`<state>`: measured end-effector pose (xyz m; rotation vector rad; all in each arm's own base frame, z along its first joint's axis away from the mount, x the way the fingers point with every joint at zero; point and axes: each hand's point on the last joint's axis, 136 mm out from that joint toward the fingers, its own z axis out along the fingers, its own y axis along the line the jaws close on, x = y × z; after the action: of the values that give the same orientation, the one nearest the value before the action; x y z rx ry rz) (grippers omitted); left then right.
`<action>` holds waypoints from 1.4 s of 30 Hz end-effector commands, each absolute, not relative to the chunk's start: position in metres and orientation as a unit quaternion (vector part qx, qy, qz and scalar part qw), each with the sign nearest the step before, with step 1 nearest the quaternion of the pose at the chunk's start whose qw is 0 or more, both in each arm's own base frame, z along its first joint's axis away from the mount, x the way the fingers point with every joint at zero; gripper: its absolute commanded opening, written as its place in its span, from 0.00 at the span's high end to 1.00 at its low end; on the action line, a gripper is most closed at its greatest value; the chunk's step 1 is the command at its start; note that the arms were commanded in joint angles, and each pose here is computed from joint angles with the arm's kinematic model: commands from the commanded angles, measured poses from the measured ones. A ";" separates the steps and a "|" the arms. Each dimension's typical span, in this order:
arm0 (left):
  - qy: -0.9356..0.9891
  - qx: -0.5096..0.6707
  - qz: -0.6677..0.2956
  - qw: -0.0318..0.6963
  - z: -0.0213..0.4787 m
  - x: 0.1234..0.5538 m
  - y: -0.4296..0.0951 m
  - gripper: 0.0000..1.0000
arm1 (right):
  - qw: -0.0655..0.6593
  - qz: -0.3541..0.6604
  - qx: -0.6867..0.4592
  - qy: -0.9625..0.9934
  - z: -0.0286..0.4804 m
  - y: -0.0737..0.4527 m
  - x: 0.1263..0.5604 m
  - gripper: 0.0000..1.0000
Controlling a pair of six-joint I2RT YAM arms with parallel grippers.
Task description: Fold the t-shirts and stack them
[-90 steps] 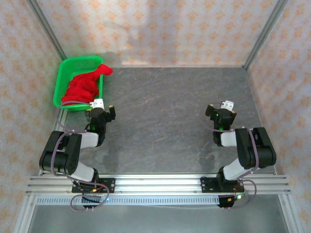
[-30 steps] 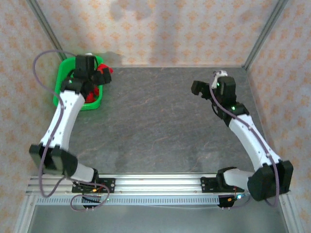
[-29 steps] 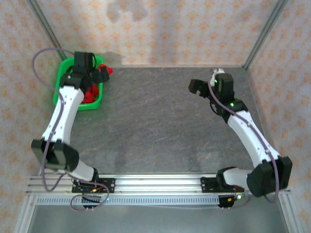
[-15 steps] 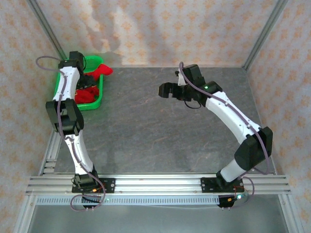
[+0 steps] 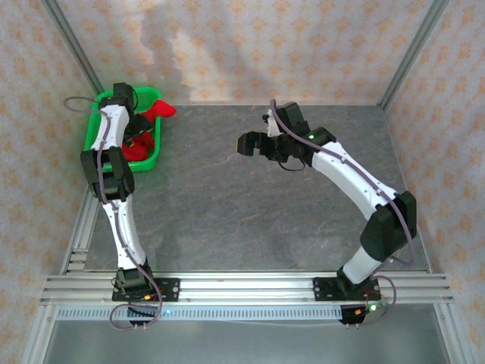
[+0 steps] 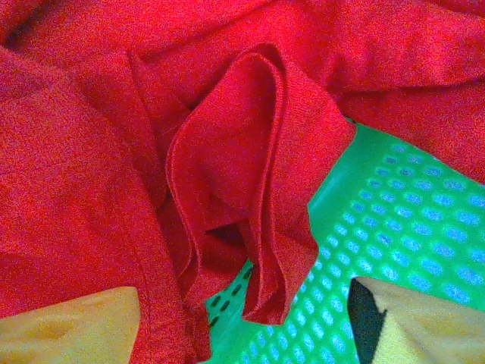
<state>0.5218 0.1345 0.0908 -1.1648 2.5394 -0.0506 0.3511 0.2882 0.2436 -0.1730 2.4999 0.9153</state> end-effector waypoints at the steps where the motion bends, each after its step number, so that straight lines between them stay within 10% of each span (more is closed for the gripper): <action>1: 0.878 -0.444 -0.029 0.178 0.082 0.530 0.140 0.42 | 0.239 0.338 -0.075 0.907 0.244 0.305 0.350 0.01; 9: 0.872 -0.443 -0.028 0.207 0.101 0.535 0.148 1.00 | 0.247 0.348 -0.088 0.900 0.253 0.320 0.350 0.00; 26: 0.804 -0.273 -0.166 0.502 0.404 0.543 0.073 1.00 | 0.287 0.323 -0.062 0.900 0.248 0.319 0.378 0.01; 42: 0.528 -0.081 -0.465 0.706 0.696 0.430 -0.073 1.00 | 0.351 0.375 0.094 0.853 0.265 0.265 0.427 0.01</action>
<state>0.4831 -0.0648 0.6175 -0.2959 1.4291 -0.9029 0.4222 0.2697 0.2214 0.2144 2.3537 0.9226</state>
